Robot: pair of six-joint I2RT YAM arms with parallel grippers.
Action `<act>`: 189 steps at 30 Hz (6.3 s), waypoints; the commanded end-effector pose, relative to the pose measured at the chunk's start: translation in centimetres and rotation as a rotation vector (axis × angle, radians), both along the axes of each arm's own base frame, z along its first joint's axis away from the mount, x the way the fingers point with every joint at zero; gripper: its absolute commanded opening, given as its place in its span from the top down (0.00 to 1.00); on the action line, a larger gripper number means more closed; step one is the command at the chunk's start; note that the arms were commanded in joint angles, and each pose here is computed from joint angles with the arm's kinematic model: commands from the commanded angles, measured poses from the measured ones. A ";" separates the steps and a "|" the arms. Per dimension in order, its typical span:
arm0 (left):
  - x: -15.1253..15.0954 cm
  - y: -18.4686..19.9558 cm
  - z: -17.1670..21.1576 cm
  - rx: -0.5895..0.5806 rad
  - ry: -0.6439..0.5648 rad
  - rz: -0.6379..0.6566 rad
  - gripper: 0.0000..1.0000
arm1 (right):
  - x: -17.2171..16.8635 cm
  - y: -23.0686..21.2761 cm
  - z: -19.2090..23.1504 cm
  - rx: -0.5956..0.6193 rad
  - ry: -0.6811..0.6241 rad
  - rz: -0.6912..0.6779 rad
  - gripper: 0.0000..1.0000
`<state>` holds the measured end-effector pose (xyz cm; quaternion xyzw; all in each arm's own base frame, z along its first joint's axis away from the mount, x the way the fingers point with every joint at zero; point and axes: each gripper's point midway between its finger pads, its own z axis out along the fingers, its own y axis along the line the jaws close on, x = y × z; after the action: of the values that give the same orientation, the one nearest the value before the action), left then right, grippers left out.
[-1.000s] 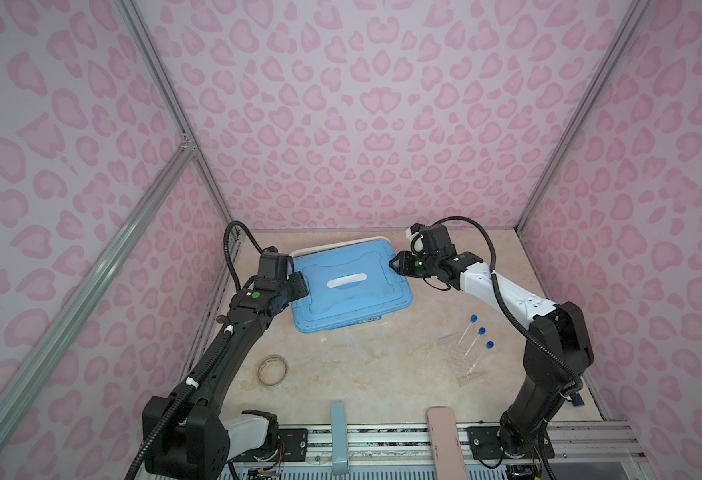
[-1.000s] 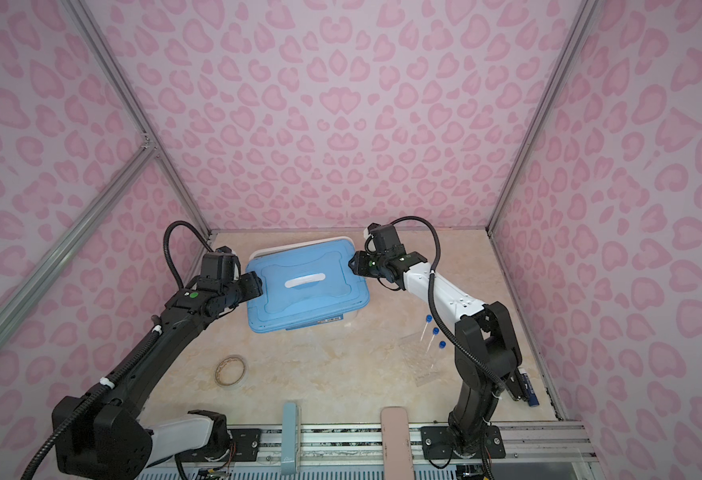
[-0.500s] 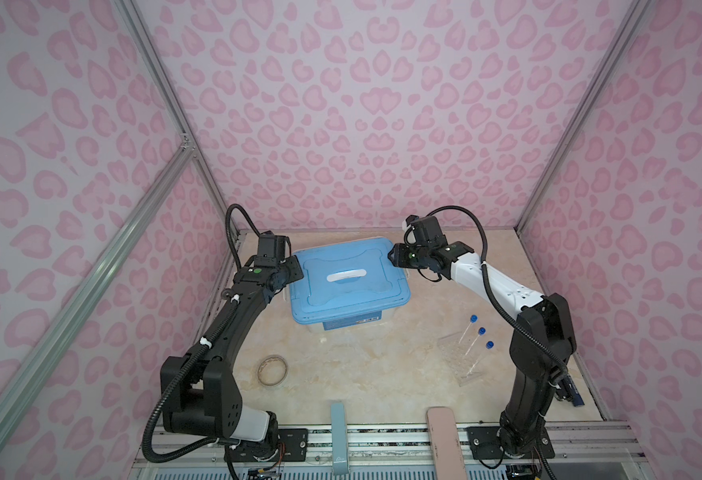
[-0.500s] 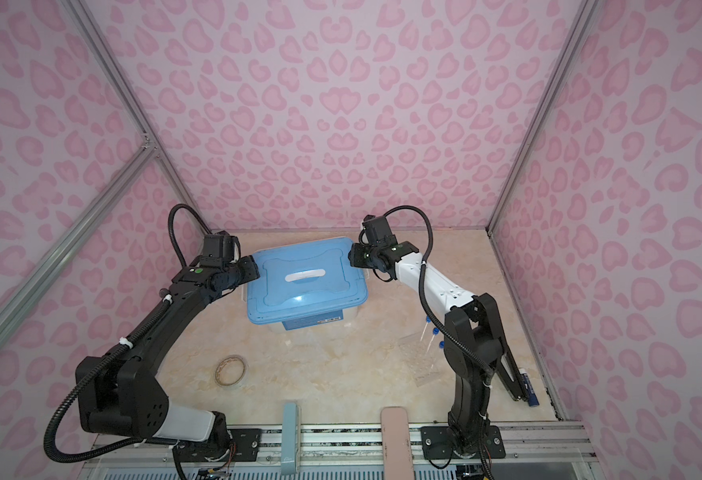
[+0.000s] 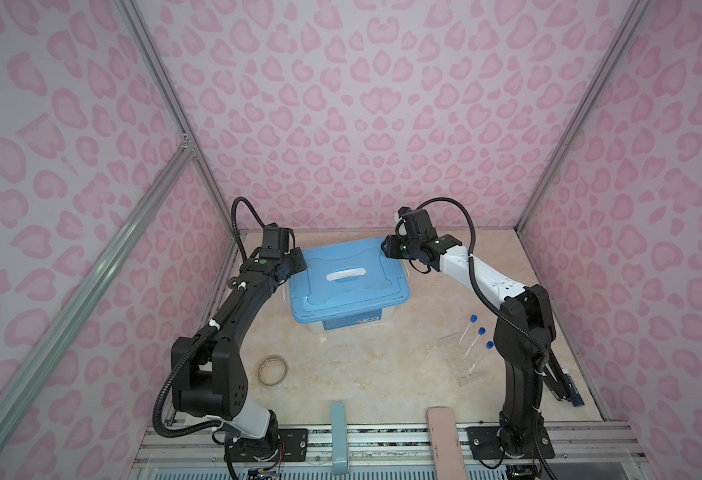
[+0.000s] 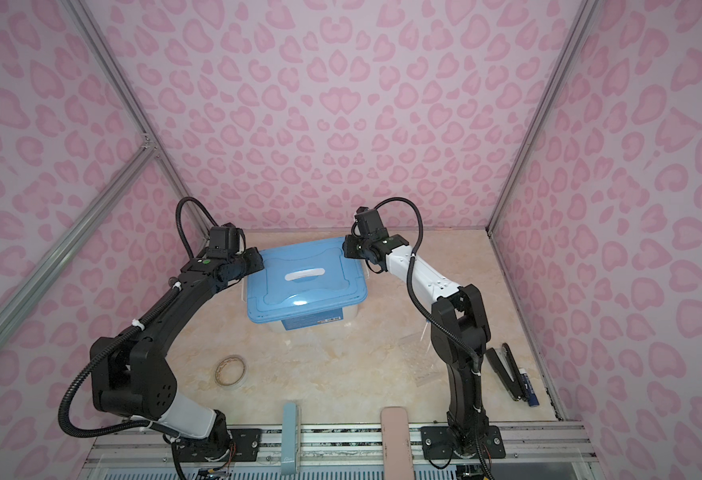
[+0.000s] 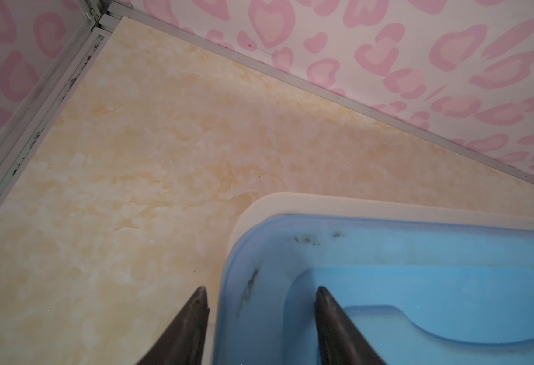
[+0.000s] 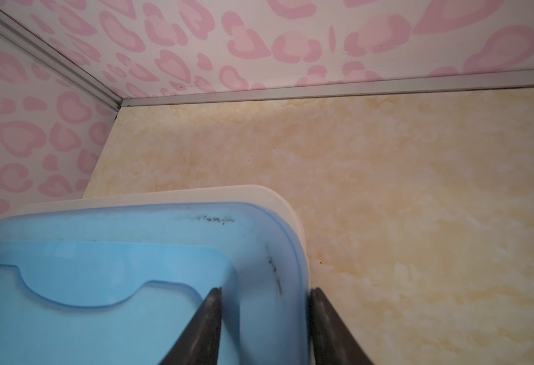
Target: Organize the chemistry lab equipment
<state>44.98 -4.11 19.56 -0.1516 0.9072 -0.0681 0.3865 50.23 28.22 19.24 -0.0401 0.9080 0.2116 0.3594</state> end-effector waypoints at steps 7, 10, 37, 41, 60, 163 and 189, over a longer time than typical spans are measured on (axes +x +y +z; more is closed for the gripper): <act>0.7 -0.4 -1.6 -0.023 0.054 -0.005 0.45 | -0.5 -2.5 -3.3 -0.159 0.105 -0.043 0.55; 1.0 -0.5 -2.6 -0.018 0.074 -0.008 0.45 | 0.1 -2.6 -3.1 -0.145 0.102 -0.042 0.55; -0.1 -6.0 -3.3 -0.229 0.094 -0.173 0.42 | -8.8 -4.7 -2.7 -0.179 0.130 -0.003 0.56; 0.7 -4.5 -0.6 -0.207 0.039 -0.150 0.35 | -9.5 -6.1 -3.4 -0.219 0.145 -0.035 0.55; -6.2 -4.9 1.3 -0.517 -0.038 -0.314 0.02 | -9.4 -5.6 -3.2 -0.171 0.143 -0.006 0.54; -6.8 -7.3 -2.1 -0.235 0.126 -0.229 0.65 | -9.3 -5.5 -0.7 -0.070 0.083 0.039 0.53; -10.6 2.0 9.8 0.042 -0.337 -0.029 0.04 | -11.8 -15.6 11.6 -0.289 -0.324 -0.158 0.11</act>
<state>34.16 -3.79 28.12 -0.1101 0.8553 -0.1226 0.4912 38.74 14.65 30.17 -0.0363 0.8722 0.1007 0.4773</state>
